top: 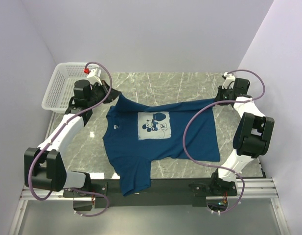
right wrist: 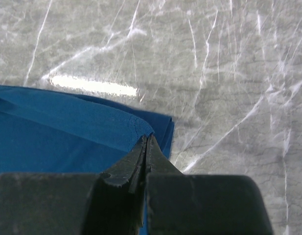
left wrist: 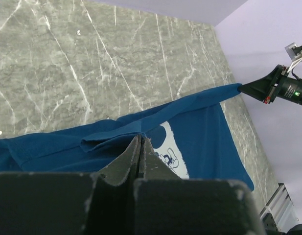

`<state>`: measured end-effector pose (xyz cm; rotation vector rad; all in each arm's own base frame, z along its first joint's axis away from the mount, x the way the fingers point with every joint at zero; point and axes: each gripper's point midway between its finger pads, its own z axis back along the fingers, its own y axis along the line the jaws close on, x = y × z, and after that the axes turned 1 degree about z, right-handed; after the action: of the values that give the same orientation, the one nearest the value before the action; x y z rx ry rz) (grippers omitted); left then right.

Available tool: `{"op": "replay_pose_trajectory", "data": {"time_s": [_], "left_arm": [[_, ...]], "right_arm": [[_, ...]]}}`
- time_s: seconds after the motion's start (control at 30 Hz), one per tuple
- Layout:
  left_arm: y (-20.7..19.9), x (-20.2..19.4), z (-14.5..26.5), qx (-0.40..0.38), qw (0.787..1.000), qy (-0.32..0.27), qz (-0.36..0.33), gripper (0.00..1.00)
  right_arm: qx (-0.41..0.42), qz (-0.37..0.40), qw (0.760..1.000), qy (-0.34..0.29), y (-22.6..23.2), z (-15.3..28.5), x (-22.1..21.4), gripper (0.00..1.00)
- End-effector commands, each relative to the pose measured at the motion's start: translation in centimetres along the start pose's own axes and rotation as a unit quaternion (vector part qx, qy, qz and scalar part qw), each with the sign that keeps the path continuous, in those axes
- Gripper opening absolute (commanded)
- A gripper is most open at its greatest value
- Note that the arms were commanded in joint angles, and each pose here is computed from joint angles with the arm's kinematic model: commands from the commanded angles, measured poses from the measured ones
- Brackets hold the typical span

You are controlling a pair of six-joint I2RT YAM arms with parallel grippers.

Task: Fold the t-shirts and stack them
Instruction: Fold the tshirt

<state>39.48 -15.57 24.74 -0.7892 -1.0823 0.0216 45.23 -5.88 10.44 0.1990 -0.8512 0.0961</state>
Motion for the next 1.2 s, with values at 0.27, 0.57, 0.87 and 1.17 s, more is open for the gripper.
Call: {"op": "replay_pose_trajectory", "data": {"time_s": [0.27,0.57,0.87,1.17], "left_arm": [[-1.5,-0.3,1.7,-0.03,0.999,0.007,-0.025,0.0],[-1.2,-2.5,2.3,-0.032,0.999,0.036,-0.018,0.0],[-1.1,-3.6,2.8,-0.032,0.998,0.05,-0.014,0.0],[-0.8,-4.4,3.1,-0.03,0.998,0.061,-0.012,0.0]], "right_arm": [[-0.025,0.017,0.999,-0.016,-1.0,2.7,0.4,0.25],[-0.06,0.013,0.998,-0.018,-3.0,5.6,-1.4,0.5],[-0.018,0.008,1.0,-0.014,-0.9,6.3,-2.5,0.53],[-0.012,0.008,1.0,-0.012,-0.6,6.4,-2.8,0.53]]}}
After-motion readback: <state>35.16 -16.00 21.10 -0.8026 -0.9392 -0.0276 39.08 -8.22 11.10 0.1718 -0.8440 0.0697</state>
